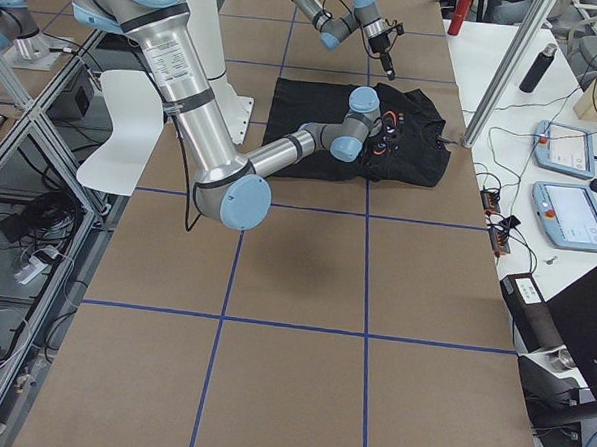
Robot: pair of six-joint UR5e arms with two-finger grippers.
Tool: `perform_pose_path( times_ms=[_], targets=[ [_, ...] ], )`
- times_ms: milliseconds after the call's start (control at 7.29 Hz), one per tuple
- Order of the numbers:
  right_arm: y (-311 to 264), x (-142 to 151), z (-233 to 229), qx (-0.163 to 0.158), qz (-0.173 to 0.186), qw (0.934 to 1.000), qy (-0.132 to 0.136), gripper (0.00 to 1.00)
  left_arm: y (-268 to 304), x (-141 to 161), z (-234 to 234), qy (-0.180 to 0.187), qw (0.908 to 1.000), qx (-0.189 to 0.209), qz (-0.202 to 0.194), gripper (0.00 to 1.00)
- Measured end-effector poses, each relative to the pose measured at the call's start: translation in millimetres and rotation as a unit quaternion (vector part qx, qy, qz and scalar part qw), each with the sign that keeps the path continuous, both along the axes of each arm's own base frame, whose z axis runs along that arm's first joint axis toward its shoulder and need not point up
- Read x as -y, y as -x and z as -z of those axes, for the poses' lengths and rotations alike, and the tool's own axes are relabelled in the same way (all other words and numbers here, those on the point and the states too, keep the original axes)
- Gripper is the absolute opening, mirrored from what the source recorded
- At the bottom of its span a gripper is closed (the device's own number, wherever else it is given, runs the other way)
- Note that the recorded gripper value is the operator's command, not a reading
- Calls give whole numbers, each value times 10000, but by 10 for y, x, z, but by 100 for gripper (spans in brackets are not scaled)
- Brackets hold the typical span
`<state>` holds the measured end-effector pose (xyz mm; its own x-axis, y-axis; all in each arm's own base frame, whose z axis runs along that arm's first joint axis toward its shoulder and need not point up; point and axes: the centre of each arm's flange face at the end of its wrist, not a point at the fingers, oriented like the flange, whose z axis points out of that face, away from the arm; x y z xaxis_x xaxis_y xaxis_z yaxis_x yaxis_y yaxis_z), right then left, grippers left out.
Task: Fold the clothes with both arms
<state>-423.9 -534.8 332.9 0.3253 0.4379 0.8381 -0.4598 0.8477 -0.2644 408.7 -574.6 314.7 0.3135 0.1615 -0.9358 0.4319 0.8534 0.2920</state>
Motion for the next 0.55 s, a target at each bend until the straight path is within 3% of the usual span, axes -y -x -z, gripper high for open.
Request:
perform_pose_path(
  times_ms=[274,548],
  targets=[
    [314,-943,204,-537,-276,9978,257,93,318,-455,-148,209,9986,-262,-410,100],
    [346,-1843,179,-840,-271,9949,481,91,543,-777,-241,303,9958,-349,-786,100]
  ],
)
